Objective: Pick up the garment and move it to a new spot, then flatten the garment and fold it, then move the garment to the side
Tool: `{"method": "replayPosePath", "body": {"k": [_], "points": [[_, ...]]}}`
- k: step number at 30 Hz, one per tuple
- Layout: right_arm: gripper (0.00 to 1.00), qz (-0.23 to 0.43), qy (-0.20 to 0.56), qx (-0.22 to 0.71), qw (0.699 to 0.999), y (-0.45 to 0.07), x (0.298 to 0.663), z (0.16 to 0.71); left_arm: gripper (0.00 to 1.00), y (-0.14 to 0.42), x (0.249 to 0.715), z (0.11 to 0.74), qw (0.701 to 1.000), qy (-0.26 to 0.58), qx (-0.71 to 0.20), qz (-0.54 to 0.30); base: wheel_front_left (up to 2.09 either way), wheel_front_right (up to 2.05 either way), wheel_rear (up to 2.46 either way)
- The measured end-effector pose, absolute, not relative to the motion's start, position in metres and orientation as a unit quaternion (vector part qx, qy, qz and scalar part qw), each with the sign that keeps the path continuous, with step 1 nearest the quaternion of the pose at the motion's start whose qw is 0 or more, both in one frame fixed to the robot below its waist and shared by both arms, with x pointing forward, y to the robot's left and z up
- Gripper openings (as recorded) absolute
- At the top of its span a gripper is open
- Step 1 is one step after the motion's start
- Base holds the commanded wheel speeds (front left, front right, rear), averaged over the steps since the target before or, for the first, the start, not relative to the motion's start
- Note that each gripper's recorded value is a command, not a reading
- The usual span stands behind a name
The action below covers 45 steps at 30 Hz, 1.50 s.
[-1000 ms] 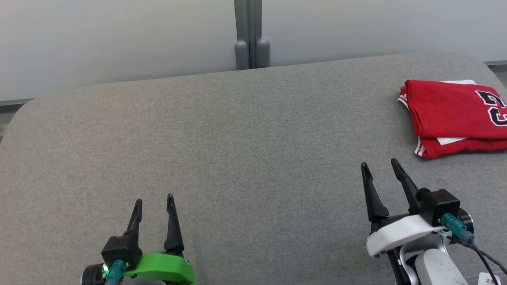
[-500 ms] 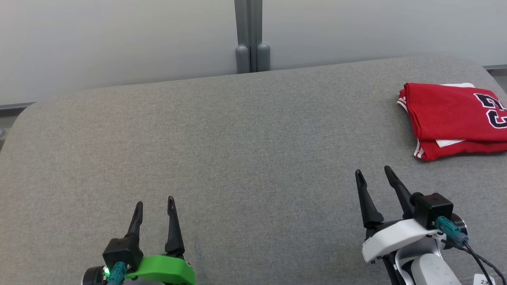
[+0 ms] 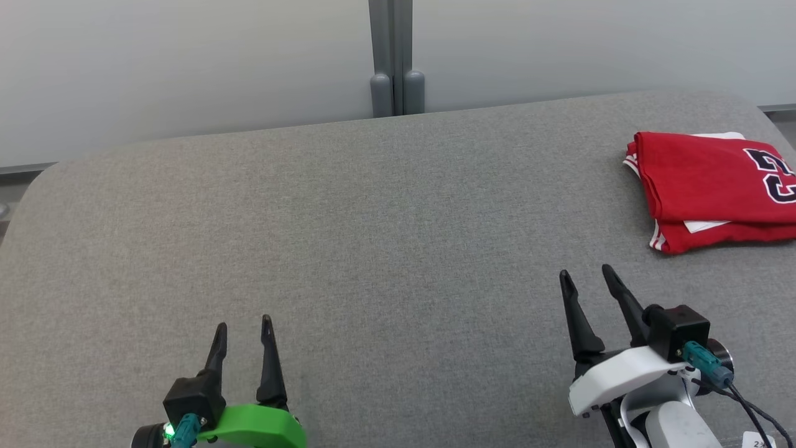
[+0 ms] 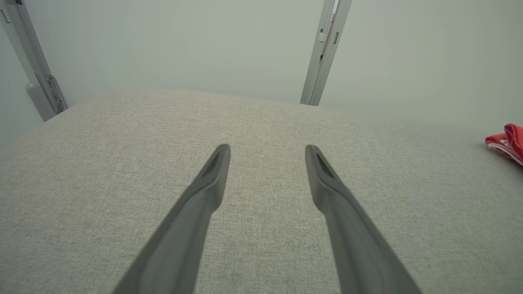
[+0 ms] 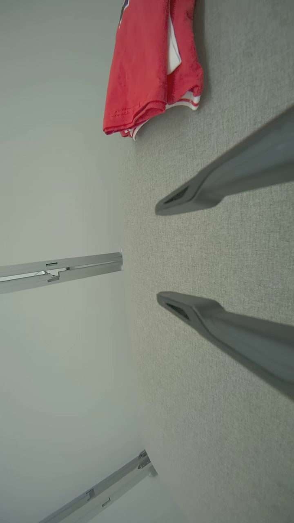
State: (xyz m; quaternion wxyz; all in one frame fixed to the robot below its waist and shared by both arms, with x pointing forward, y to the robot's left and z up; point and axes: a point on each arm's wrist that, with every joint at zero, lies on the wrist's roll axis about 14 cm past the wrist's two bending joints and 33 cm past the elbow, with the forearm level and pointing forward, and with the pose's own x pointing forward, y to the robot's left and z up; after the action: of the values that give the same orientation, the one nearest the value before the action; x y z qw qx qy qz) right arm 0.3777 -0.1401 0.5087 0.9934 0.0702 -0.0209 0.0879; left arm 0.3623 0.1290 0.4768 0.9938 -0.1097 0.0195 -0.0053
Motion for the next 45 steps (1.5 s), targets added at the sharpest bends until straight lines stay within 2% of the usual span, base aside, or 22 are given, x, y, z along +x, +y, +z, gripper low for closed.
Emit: {"method": "replayPosePath", "body": {"k": [5,16,45], "points": [[0.0,0.083,0.013,0.081,0.993,-0.141,0.368,0.487,0.0,0.131,0.357,0.462,0.993,0.044,-0.11,-0.001,0.0,0.0,0.0],[0.0,0.056,0.024,0.18,0.982,-0.152,0.37,0.485,0.0,0.141,0.357,0.453,0.975,0.075,-0.207,0.019,0.0,0.0,0.0],[0.0,0.009,0.034,0.389,0.921,-0.174,0.375,0.485,0.0,0.162,0.367,0.454,0.907,0.092,-0.407,0.044,0.0,0.0,0.0]]}}
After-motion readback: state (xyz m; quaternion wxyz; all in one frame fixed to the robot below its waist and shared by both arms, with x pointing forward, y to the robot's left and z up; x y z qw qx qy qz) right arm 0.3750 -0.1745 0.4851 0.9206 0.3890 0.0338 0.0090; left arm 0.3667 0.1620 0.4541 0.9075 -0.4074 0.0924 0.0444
